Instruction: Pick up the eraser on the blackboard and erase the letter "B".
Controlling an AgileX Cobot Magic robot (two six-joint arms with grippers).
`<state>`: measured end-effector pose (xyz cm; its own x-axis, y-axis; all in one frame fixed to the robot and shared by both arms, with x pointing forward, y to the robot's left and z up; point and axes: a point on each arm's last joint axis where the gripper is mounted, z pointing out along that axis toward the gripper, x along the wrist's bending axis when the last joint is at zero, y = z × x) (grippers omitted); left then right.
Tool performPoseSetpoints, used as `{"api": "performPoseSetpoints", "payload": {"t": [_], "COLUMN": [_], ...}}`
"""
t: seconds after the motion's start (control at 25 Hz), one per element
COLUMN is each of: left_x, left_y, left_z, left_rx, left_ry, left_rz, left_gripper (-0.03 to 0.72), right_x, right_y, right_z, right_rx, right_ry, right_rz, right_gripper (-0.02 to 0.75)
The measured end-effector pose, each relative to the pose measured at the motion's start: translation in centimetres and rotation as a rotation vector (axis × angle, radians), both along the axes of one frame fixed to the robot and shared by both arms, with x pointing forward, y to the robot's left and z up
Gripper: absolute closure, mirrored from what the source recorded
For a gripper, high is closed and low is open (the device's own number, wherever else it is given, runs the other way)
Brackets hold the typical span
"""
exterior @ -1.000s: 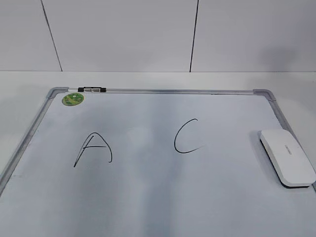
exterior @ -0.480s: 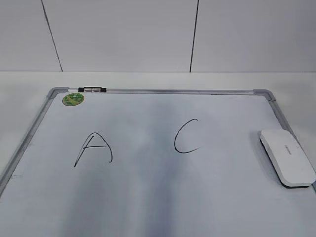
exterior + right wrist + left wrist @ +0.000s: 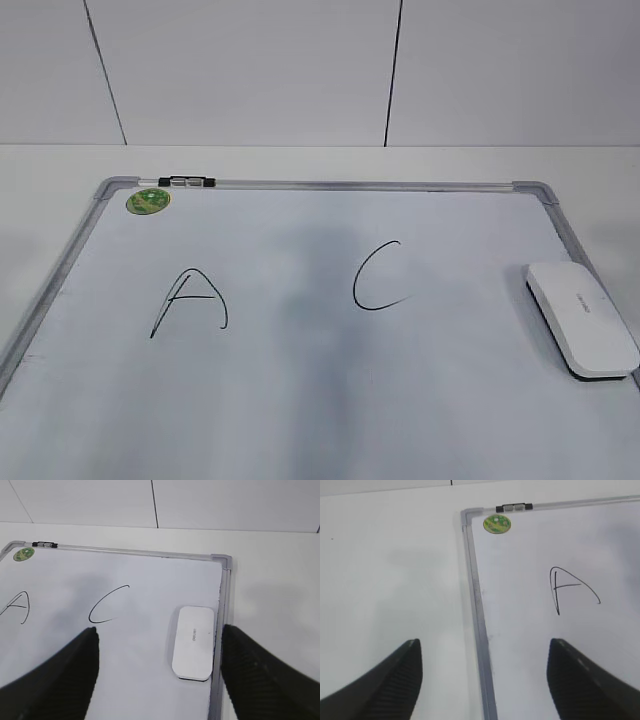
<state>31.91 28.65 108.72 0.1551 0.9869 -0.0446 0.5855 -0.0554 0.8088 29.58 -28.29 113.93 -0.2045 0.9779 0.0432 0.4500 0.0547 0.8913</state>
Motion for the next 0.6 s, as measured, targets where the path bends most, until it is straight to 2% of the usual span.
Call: {"api": "performPoseSetpoints", "payload": {"t": [0.16, 0.4, 0.6], "left_x": [-2.2, -5.5, -7.3], "left_y": [0.3, 0.8, 1.0], "left_z": [-1.1, -1.3, -1.8], "left_rx": [-0.004, -0.012, -0.019], "left_ry": [-0.029, -0.097, -0.151], "left_rz": [-0.002, -0.006, -0.007], "left_gripper": [0.113, 0.124, 0.138], "right_x": [-1.2, -2.8, -4.7], "right_y": [-0.1, -0.3, -0.6], "right_z": [-1.5, -4.1, -4.9], "right_rx": [-0.011, -0.05, -0.078], "right_ry": [-0.011, 0.041, -0.008], "right_rz": [0.006, 0.03, 0.037], "right_gripper": [0.144, 0.144, 0.144]}}
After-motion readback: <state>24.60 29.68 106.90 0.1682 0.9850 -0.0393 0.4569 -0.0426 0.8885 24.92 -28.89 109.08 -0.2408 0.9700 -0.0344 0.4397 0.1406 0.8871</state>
